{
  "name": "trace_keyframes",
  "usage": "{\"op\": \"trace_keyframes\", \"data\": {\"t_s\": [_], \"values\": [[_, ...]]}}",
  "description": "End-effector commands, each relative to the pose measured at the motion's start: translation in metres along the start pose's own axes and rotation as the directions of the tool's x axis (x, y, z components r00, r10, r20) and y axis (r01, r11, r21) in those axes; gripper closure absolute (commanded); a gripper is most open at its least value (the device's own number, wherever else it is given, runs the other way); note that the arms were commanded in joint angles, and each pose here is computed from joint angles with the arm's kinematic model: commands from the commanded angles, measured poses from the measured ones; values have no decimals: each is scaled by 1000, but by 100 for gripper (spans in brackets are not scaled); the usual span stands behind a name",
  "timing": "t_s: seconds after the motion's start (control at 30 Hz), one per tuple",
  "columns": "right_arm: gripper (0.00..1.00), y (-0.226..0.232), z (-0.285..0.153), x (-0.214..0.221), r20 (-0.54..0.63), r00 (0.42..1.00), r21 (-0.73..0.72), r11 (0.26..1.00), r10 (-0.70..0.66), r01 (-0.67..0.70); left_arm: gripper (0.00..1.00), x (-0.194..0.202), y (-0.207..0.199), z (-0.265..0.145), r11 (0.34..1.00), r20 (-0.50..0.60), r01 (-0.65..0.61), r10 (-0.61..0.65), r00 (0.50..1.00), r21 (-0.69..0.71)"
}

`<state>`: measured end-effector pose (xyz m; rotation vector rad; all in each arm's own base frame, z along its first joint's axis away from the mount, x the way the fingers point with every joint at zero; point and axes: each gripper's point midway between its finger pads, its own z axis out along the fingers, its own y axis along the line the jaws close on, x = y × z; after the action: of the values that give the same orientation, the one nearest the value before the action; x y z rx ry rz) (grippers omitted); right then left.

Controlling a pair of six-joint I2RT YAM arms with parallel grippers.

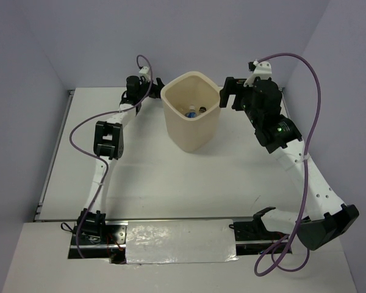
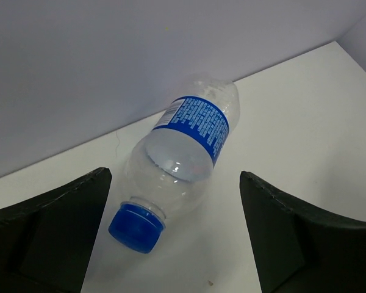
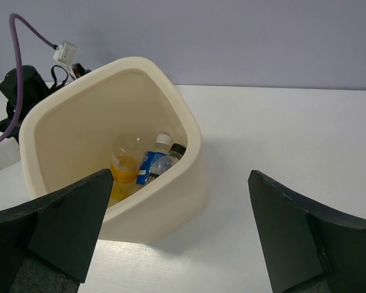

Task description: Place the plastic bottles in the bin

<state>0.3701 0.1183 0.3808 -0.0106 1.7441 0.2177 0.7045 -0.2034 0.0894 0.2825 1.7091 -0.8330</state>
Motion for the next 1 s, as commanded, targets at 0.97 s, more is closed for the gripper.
{"op": "trace_keyframes", "data": {"t_s": [0.97], "values": [[0, -17, -10, -21, 86, 994, 65, 995, 63, -69, 1, -48, 44, -2, 943, 396, 329, -287, 872, -41]]}}
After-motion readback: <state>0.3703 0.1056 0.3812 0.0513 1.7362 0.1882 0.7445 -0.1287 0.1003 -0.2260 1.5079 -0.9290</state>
